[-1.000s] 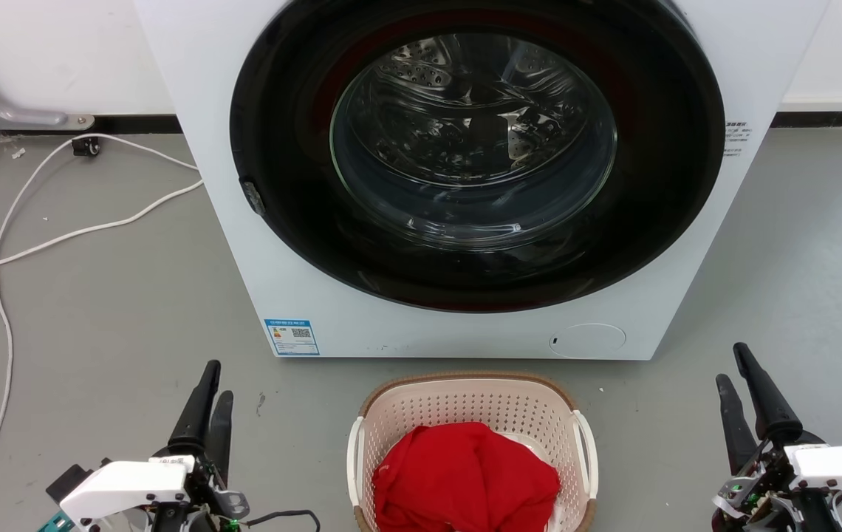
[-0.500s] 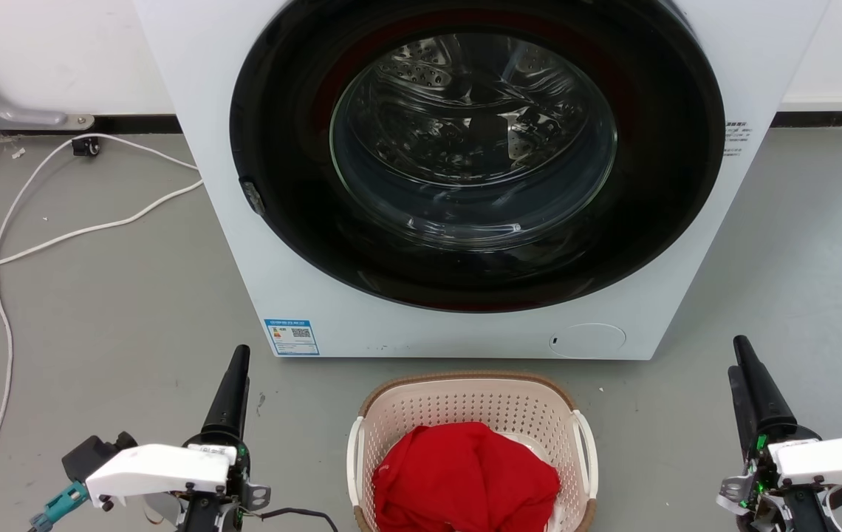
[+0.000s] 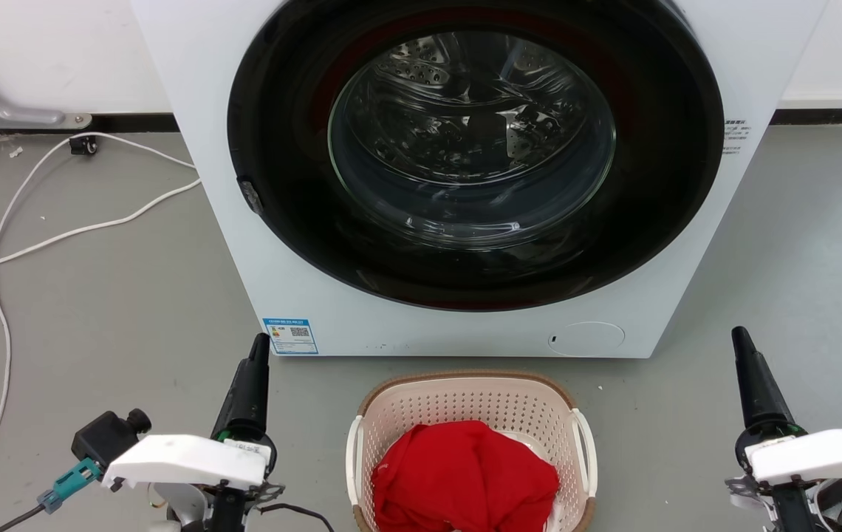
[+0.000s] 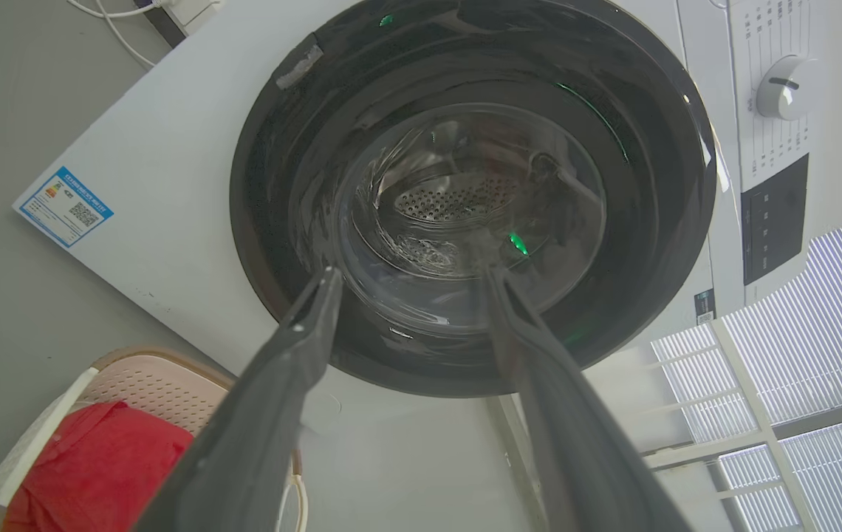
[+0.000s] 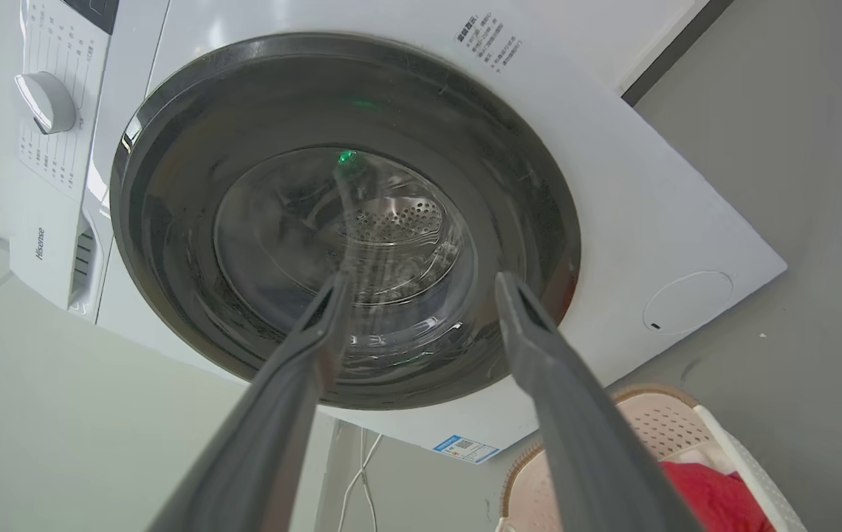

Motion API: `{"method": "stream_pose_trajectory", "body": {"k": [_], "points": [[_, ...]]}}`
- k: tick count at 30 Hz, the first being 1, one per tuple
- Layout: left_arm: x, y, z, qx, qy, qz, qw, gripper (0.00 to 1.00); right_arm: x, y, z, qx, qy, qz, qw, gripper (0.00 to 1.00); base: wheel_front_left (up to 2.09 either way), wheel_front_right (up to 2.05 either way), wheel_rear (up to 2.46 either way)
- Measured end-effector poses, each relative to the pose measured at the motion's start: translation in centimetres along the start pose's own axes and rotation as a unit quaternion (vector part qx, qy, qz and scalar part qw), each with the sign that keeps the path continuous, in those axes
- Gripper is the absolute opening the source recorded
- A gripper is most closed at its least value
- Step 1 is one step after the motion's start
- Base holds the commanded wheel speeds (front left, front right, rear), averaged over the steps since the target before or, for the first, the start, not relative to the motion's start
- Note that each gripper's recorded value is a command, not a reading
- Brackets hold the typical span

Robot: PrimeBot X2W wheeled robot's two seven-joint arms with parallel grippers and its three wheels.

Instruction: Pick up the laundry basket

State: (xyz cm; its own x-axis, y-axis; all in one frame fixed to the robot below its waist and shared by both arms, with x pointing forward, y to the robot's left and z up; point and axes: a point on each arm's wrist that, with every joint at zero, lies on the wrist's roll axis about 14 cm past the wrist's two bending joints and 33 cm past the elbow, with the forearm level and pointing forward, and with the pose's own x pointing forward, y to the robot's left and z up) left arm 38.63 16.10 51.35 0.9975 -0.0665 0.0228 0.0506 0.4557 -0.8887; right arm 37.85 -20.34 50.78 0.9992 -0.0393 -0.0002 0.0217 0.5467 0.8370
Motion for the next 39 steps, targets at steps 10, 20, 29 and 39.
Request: {"method": "stream_pose_trajectory", "body": {"k": [10, 20, 29, 39], "points": [[0.0, -0.7, -0.7, 0.083, 0.006, -0.011, 0.996, 1.00, -0.2, 1.1, -0.1, -0.111, 0.004, 0.018, 0.994, 1.00, 0.00, 0.00, 0.00], [0.0, -1.6, -1.2, 0.153, 0.006, -0.027, 0.988, 1.00, -0.4, 1.8, -0.2, -0.196, 0.010, 0.031, 0.980, 1.00, 0.00, 0.00, 0.00], [0.1, -2.3, -1.8, 0.212, 0.006, -0.043, 0.976, 1.00, -0.6, 2.5, -0.4, -0.251, 0.011, 0.042, 0.967, 1.00, 0.00, 0.00, 0.00], [0.1, -2.7, -2.2, 0.275, 0.005, -0.054, 0.960, 1.00, -0.8, 3.1, -0.5, -0.312, 0.011, 0.051, 0.949, 1.00, 0.00, 0.00, 0.00]]}}
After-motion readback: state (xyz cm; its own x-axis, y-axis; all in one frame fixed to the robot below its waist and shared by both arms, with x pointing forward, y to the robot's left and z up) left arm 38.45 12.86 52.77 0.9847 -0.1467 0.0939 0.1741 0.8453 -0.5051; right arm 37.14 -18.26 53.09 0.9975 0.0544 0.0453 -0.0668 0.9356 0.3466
